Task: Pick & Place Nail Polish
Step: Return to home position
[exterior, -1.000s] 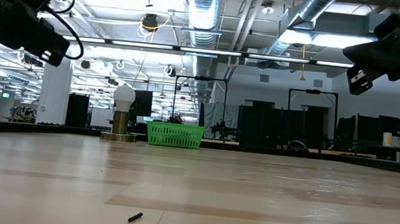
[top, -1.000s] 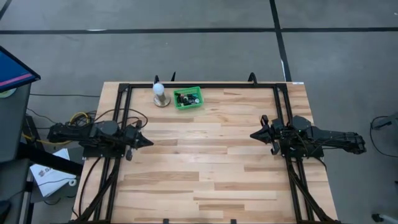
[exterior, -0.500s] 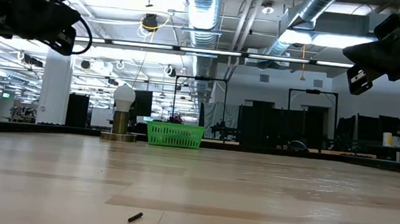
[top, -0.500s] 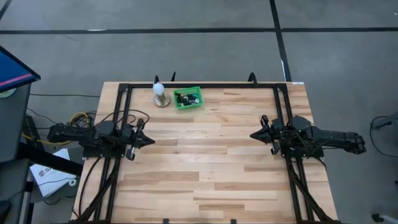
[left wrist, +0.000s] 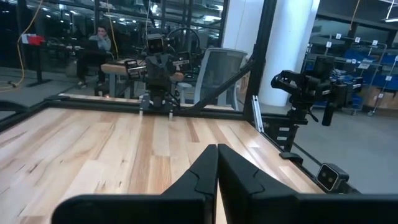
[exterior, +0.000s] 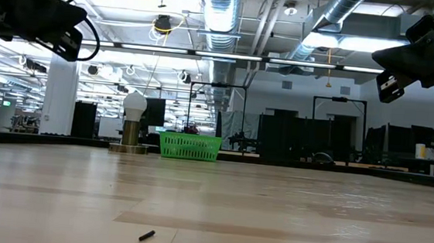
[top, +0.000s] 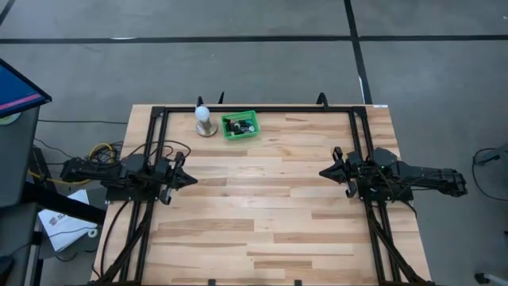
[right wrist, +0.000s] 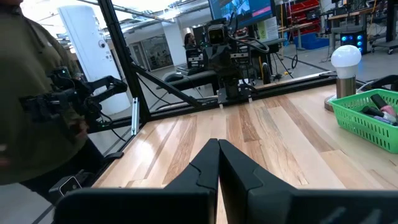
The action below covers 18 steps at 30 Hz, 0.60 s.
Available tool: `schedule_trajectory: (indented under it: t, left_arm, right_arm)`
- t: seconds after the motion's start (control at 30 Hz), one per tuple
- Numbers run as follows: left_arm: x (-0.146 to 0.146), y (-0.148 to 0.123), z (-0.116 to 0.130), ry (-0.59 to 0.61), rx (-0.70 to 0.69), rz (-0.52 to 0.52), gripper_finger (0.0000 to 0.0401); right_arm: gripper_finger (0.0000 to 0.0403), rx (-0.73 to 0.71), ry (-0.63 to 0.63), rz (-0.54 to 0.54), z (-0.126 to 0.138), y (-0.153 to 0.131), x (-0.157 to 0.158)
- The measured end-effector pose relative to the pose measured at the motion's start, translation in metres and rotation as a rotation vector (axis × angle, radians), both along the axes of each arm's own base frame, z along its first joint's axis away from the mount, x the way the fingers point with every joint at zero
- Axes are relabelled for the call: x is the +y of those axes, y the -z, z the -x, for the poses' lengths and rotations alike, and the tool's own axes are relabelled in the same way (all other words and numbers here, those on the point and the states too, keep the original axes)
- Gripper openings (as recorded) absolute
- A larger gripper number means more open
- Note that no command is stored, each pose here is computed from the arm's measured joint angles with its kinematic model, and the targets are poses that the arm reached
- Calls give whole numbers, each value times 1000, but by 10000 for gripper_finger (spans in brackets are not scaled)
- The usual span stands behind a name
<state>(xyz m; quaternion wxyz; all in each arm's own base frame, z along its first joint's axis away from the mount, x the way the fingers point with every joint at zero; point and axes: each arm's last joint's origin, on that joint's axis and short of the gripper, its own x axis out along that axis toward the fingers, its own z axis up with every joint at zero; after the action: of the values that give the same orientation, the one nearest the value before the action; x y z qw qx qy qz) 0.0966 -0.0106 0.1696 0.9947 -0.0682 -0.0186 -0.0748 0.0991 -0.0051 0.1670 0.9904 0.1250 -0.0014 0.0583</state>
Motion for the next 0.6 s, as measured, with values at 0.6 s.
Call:
schedule_trajectory:
  t: [0.6]
  left_arm:
    - [0,-1,0,0,-12,1,9]
  right_arm:
    - [0,0,0,0,0,0,0]
